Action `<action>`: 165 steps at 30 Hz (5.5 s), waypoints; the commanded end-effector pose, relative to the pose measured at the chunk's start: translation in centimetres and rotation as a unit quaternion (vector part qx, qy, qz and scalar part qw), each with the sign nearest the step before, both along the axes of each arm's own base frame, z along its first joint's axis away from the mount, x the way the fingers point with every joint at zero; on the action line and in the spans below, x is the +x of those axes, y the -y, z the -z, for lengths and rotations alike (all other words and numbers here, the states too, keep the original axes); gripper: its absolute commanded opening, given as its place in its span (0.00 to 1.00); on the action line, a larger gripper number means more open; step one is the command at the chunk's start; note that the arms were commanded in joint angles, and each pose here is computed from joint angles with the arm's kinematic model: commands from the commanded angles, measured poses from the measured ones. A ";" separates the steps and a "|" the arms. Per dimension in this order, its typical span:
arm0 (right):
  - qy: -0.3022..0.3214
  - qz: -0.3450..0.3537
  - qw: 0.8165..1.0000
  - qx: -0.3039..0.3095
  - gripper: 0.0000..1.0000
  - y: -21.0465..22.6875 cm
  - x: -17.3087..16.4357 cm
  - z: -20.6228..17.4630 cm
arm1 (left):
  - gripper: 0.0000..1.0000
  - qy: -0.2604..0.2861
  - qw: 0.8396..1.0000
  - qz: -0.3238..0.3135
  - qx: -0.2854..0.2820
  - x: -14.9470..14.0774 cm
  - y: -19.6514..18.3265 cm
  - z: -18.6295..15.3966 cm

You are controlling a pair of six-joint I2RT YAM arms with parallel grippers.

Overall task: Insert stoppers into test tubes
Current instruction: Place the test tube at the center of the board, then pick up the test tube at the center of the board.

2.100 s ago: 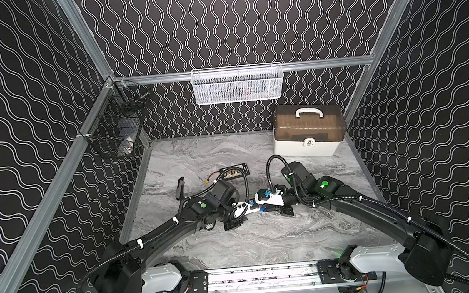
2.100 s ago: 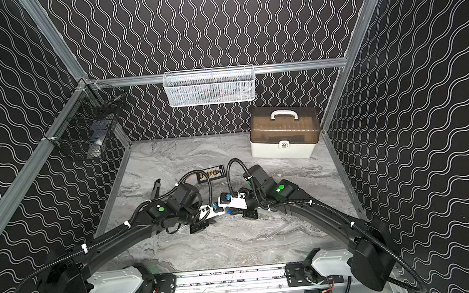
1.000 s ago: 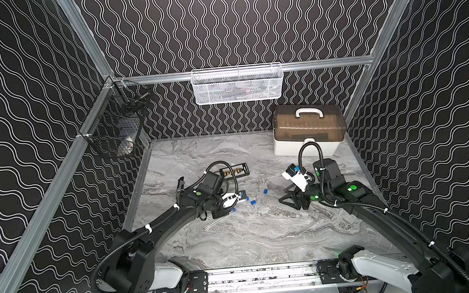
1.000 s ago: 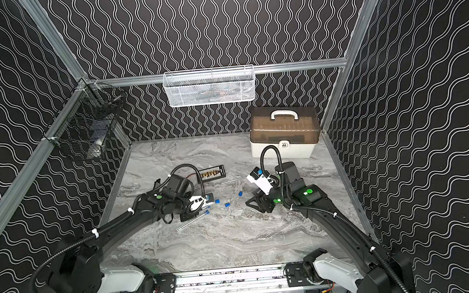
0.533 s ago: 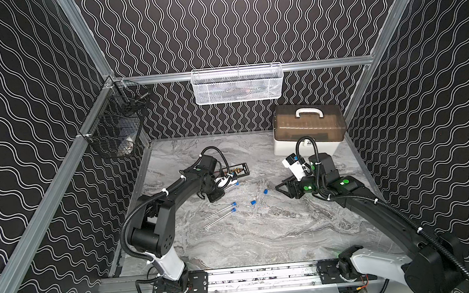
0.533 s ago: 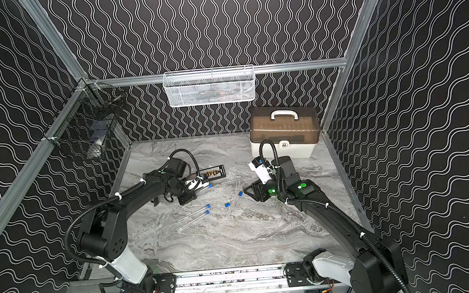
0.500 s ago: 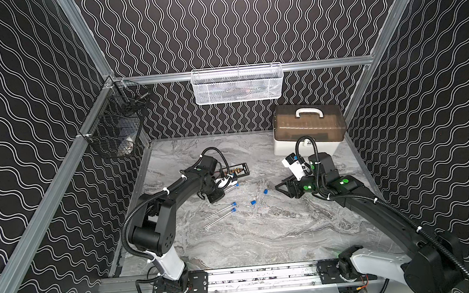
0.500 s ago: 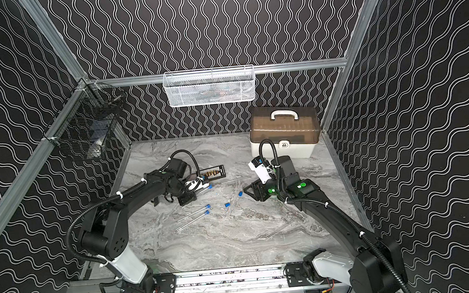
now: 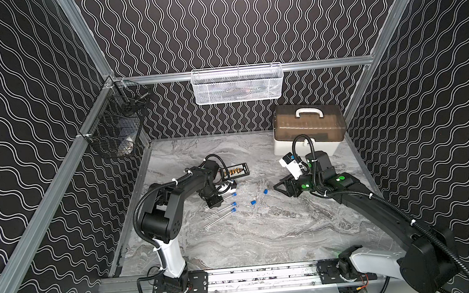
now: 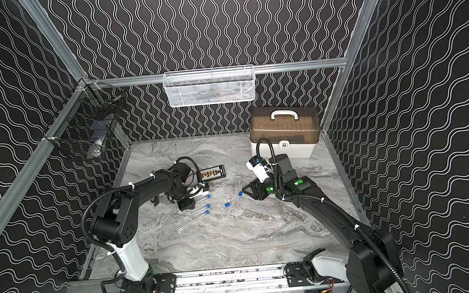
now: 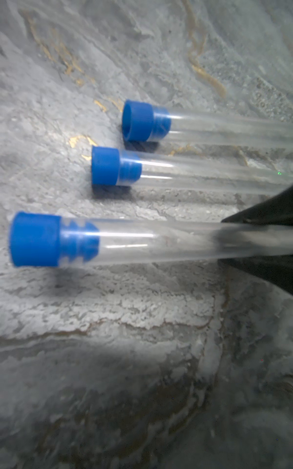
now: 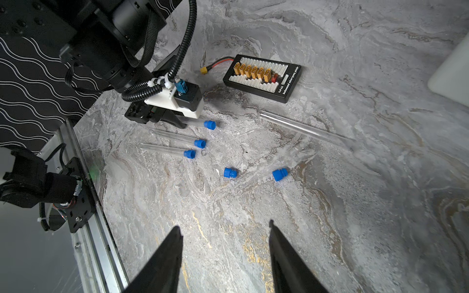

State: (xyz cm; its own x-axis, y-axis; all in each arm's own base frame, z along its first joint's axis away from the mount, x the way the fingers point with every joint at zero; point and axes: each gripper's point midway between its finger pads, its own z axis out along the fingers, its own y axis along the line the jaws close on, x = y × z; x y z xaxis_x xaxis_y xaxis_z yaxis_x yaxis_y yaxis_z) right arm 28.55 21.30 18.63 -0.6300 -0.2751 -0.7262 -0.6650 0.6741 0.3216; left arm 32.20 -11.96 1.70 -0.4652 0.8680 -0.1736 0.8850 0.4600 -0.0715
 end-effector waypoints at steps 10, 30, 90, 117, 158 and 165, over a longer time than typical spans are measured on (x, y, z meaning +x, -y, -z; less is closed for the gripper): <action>0.018 -0.011 1.000 0.010 0.54 -0.4 0.1 -0.3 | 0.21 -0.048 0.998 -0.016 0.034 -2.2 -1.4 1.2; 0.028 -0.020 0.997 0.067 0.54 -1.0 0.1 -3.7 | 0.45 0.093 0.991 -0.066 -0.073 1.5 0.2 -7.7; 0.025 0.043 0.999 0.008 0.53 3.1 -0.1 -2.5 | 0.12 0.078 0.993 0.085 0.026 9.7 15.8 2.8; -0.023 0.158 0.982 0.101 0.52 5.8 0.2 -5.4 | 0.01 0.273 0.951 0.098 -0.105 9.3 17.6 -9.3; -0.347 0.070 0.932 0.076 0.29 -2.3 -0.3 -1.3 | 0.04 0.311 0.902 0.115 -0.276 -1.6 18.8 -16.8; -0.348 0.068 0.932 0.075 0.21 -2.3 -0.4 -1.3 | 0.04 0.311 0.901 0.116 -0.281 -1.7 19.1 -16.9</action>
State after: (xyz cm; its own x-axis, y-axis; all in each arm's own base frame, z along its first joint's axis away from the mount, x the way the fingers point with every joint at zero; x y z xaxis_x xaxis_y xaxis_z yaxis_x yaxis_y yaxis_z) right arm 28.46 23.47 19.87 -0.9840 -0.0737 -0.1623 -0.1703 0.6580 0.7335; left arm 30.50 -30.65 17.93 0.0333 0.6453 -0.7632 0.9032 0.3074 0.2994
